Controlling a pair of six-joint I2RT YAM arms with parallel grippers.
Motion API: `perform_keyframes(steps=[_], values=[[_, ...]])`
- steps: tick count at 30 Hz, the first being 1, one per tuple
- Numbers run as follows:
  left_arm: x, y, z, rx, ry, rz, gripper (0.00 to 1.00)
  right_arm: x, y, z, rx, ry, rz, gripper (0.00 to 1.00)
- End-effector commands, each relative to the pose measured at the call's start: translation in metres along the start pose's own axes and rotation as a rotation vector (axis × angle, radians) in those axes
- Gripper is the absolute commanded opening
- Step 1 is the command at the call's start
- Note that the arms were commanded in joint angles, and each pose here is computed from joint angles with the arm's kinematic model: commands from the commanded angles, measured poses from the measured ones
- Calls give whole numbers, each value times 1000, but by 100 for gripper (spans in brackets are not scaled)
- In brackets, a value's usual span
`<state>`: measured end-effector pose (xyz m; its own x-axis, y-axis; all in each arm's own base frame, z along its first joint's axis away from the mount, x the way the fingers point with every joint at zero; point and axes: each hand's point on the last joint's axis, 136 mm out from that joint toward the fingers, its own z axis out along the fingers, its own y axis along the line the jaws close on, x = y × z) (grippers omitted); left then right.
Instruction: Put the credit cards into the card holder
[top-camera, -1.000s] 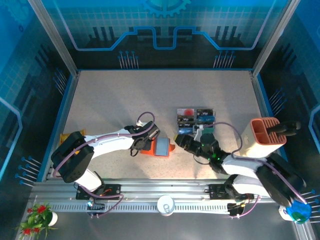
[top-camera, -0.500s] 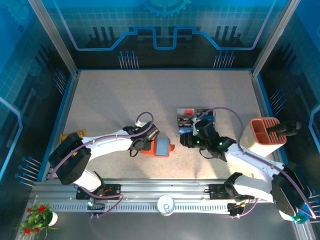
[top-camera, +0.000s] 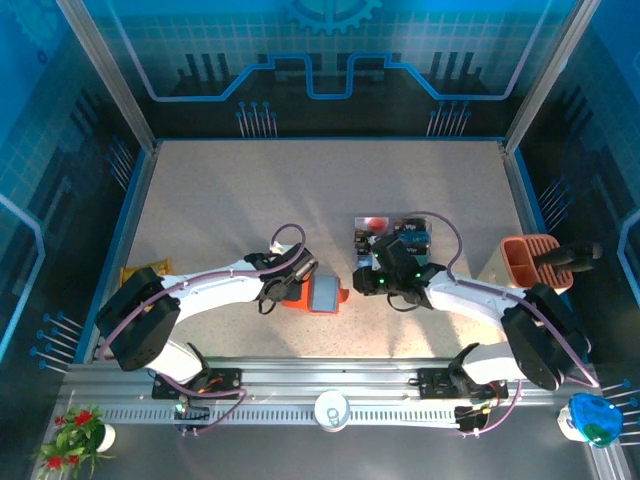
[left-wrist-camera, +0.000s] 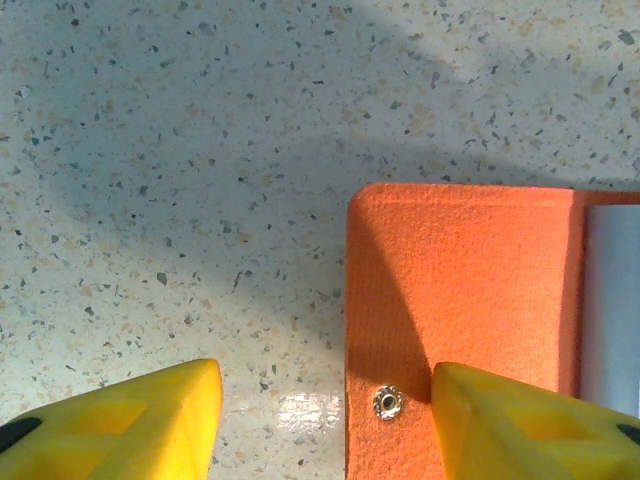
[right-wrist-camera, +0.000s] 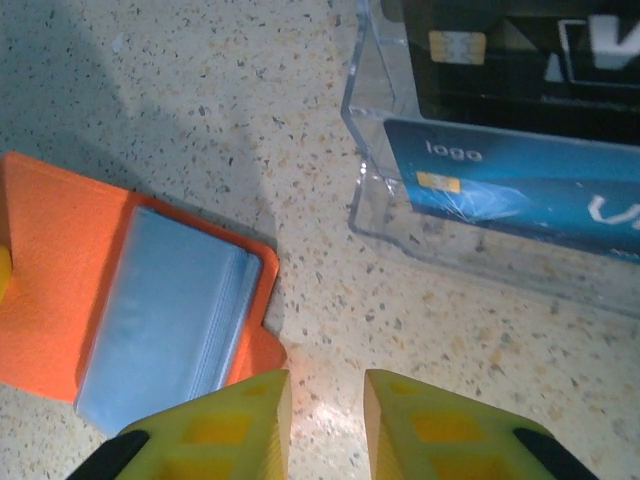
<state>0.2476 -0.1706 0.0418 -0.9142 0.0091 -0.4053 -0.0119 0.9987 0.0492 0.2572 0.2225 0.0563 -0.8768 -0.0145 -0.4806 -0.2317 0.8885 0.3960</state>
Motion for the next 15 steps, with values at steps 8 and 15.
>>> perform_keyframes(steps=[8,15], values=[[1,-5,-3,19,-2,-14,58,-22,5,24,18,-15,-14,23],[0,-5,-6,24,-8,-13,58,-41,-5,31,52,-36,0,23]])
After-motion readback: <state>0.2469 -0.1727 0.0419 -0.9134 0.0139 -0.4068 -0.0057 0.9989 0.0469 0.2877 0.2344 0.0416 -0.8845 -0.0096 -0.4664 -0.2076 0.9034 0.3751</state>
